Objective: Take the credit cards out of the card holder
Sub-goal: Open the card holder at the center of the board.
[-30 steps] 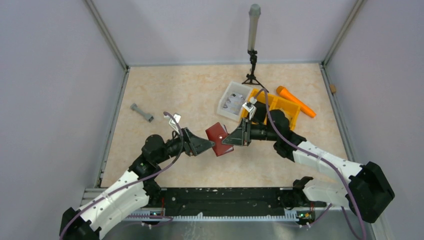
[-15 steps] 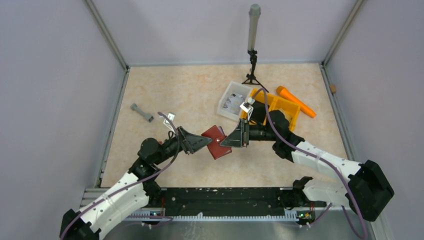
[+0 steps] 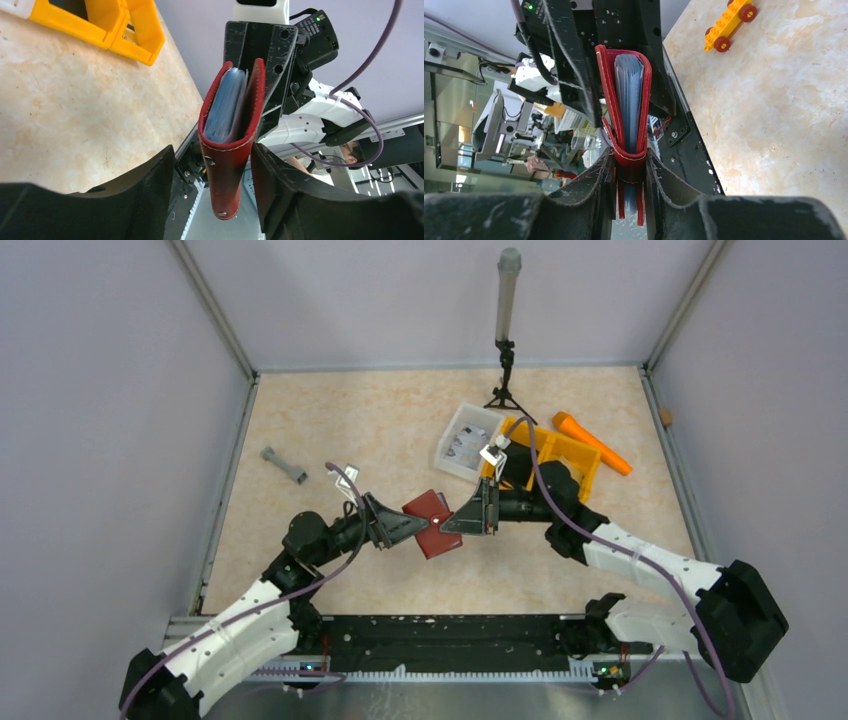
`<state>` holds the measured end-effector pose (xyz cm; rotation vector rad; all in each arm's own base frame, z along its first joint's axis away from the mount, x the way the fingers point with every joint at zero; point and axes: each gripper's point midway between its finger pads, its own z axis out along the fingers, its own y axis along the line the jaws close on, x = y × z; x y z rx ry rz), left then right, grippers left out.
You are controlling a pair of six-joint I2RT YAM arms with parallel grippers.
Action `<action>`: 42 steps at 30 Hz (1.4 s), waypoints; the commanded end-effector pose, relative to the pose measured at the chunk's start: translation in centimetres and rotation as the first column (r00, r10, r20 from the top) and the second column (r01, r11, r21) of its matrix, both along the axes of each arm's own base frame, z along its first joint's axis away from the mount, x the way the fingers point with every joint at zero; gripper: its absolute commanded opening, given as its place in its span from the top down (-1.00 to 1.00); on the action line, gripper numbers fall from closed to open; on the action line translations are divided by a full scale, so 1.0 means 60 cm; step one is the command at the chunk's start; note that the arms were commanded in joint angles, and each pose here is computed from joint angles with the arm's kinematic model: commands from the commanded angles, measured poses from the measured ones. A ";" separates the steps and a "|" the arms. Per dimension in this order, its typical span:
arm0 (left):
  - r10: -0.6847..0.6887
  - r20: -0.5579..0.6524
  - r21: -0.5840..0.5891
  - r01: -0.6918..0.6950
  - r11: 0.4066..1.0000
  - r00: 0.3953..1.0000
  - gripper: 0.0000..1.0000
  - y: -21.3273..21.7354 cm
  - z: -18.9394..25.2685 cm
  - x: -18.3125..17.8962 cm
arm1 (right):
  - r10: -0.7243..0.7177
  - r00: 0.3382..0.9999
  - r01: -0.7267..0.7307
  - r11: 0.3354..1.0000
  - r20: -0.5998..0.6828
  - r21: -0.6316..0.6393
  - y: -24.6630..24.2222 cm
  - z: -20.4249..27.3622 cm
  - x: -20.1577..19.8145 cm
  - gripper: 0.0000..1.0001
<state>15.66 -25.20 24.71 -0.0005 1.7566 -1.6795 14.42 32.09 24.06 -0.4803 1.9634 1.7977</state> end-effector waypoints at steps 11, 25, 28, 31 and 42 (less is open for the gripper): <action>-0.020 0.087 -0.032 0.023 0.999 0.996 0.99 -0.001 0.042 -0.007 | -0.104 0.990 0.113 0.990 0.100 -0.082 -0.009 0.007 0.026 -0.51; 0.142 -0.026 0.218 -0.133 0.967 0.990 1.00 0.017 -0.033 0.043 | -0.335 0.856 0.497 0.744 0.395 -0.446 -0.025 -0.029 0.062 0.02; 0.154 -0.031 0.228 -0.143 0.963 0.988 1.00 0.017 -0.039 0.048 | -0.314 0.858 0.486 0.755 0.407 -0.440 0.004 -0.030 0.054 0.19; 0.147 -0.029 0.227 -0.137 0.964 0.989 1.00 0.015 -0.039 0.048 | -0.308 0.862 0.480 0.754 0.403 -0.449 0.022 -0.035 0.058 0.26; 0.076 -0.027 0.147 -0.071 0.987 0.997 1.00 0.002 -0.033 0.029 | -0.271 0.877 0.447 0.766 0.398 -0.462 0.055 -0.058 0.063 0.03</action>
